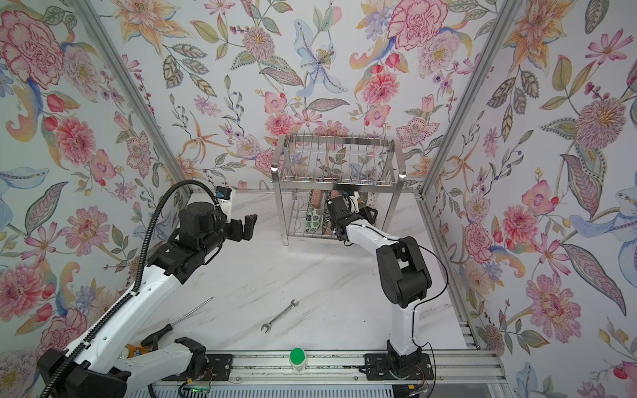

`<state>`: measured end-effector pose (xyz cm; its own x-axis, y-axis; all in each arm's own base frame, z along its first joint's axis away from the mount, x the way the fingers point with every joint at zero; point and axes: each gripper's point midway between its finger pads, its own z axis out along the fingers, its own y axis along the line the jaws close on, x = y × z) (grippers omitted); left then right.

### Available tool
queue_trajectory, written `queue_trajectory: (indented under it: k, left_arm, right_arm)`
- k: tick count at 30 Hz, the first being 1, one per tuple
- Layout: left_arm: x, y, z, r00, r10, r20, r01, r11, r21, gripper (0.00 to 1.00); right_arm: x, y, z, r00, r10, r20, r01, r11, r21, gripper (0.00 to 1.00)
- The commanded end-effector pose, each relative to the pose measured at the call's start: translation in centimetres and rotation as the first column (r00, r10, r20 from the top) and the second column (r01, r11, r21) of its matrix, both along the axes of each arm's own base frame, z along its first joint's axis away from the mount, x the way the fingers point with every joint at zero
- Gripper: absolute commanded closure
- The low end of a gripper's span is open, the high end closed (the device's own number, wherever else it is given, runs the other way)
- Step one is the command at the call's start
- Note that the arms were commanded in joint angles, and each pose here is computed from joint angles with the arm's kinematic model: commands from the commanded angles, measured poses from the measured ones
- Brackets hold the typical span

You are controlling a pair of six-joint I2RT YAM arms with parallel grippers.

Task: Load bowls into a dish rack
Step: Place the bowl in the dish rack.

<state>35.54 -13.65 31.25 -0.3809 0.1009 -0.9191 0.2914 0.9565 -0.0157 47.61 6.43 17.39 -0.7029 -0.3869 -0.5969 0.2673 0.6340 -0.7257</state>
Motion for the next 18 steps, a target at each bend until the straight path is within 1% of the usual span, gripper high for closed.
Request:
queue_trajectory:
  k: [1,4,7,14,18]
  left_arm:
    - [0.1,0.0,-0.1,1.0,-0.005,0.0,0.005,1.0,-0.019,0.01]
    - [0.0,-0.1,-0.2,1.0,-0.008,-0.001,0.008,1.0,-0.023,0.01]
    - [0.0,-0.1,-0.2,1.0,-0.008,0.001,0.008,1.0,-0.024,0.01]
    - [-0.3,0.1,-0.4,1.0,-0.003,0.001,0.003,1.0,-0.024,0.01]
    - [-0.5,0.3,-0.5,1.0,0.0,0.001,0.0,1.0,-0.024,0.01]
  right_arm:
    - [-0.9,0.3,1.3,1.0,0.026,0.015,-0.027,0.999,0.043,0.42]
    - [-1.3,0.5,1.6,0.999,0.04,0.022,-0.041,0.997,0.064,0.29]
    - [-1.6,0.8,1.9,0.998,0.055,0.027,-0.057,0.995,0.078,0.19]
    - [-2.4,1.8,2.9,0.993,0.109,0.054,-0.114,0.988,0.102,0.07]
    - [-3.1,3.0,3.1,0.982,0.175,0.067,-0.182,0.975,0.128,0.01]
